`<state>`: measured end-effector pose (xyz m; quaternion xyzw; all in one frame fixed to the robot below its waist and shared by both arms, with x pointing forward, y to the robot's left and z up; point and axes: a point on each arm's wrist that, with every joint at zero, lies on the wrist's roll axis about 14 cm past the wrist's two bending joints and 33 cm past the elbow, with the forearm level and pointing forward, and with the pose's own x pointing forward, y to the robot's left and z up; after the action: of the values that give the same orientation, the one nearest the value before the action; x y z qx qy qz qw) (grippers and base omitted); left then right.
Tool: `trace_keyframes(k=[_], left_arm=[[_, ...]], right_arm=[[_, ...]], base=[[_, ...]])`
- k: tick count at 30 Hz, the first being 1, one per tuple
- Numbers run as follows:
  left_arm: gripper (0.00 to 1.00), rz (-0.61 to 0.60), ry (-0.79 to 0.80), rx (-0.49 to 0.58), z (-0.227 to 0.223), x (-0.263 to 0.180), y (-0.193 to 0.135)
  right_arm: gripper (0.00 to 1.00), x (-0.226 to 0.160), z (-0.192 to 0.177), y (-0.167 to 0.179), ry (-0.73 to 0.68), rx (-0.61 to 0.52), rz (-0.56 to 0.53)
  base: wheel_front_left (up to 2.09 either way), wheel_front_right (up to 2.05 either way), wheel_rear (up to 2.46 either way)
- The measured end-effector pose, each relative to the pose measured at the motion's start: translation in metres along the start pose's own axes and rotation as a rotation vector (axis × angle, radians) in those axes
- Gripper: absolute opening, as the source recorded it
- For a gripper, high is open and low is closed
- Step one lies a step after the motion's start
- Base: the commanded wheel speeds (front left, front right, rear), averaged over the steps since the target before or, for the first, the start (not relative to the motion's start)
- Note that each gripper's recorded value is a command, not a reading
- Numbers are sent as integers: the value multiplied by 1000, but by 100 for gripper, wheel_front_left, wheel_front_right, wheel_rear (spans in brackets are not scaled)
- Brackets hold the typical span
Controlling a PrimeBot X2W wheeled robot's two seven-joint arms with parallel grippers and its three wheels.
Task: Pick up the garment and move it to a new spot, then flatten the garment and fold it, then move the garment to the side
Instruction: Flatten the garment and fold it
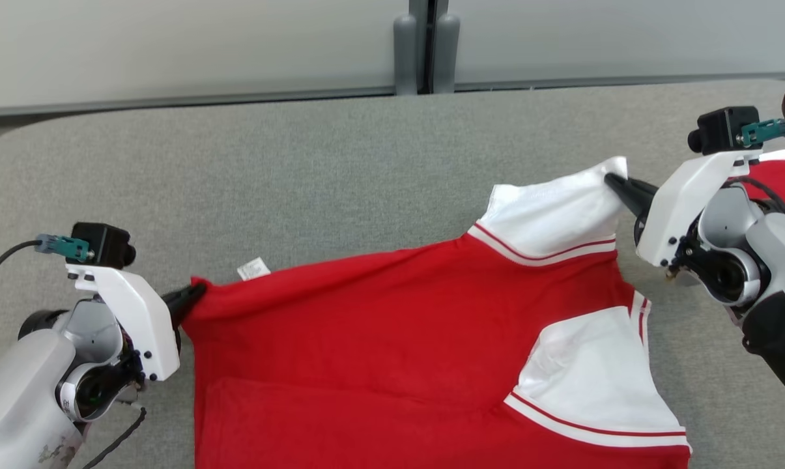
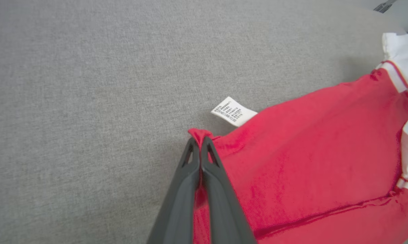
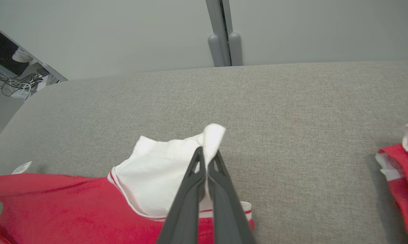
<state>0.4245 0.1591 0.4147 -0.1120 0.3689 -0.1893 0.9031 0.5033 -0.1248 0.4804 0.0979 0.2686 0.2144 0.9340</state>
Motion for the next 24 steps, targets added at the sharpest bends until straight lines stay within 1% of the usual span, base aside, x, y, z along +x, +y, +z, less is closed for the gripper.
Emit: trace_keyframes(k=[2, 5, 9, 14, 18, 21, 24], left_arm=[[0, -14, 52, 4, -6, -4, -4], [0, -39, 127, -6, -15, -9, -11], [0, -39, 200, 2, -21, -17, -12], [0, -44, 210, 5, -18, -22, -15], [0, -52, 223, 4, -20, -23, -18], [0, -58, 241, 7, -24, -24, -20], [0, -66, 271, 7, -30, -25, -22]], right_arm=[[0, -10, 0, 3, 3, -6, 11], [0, -24, -8, 11, 44, -7, 40], [0, -42, -10, 12, 71, -14, 55], [0, -58, -26, 24, 138, 7, 107], [0, -73, -36, 22, 180, 13, 118], [0, -85, -54, 24, 235, 37, 140], [0, -93, -66, 18, 280, 45, 129]], base=[[0, 0, 0], [0, 0, 0], [0, 0, 0], [0, 0, 0], [0, 0, 0], [0, 0, 0], [0, 0, 0]])
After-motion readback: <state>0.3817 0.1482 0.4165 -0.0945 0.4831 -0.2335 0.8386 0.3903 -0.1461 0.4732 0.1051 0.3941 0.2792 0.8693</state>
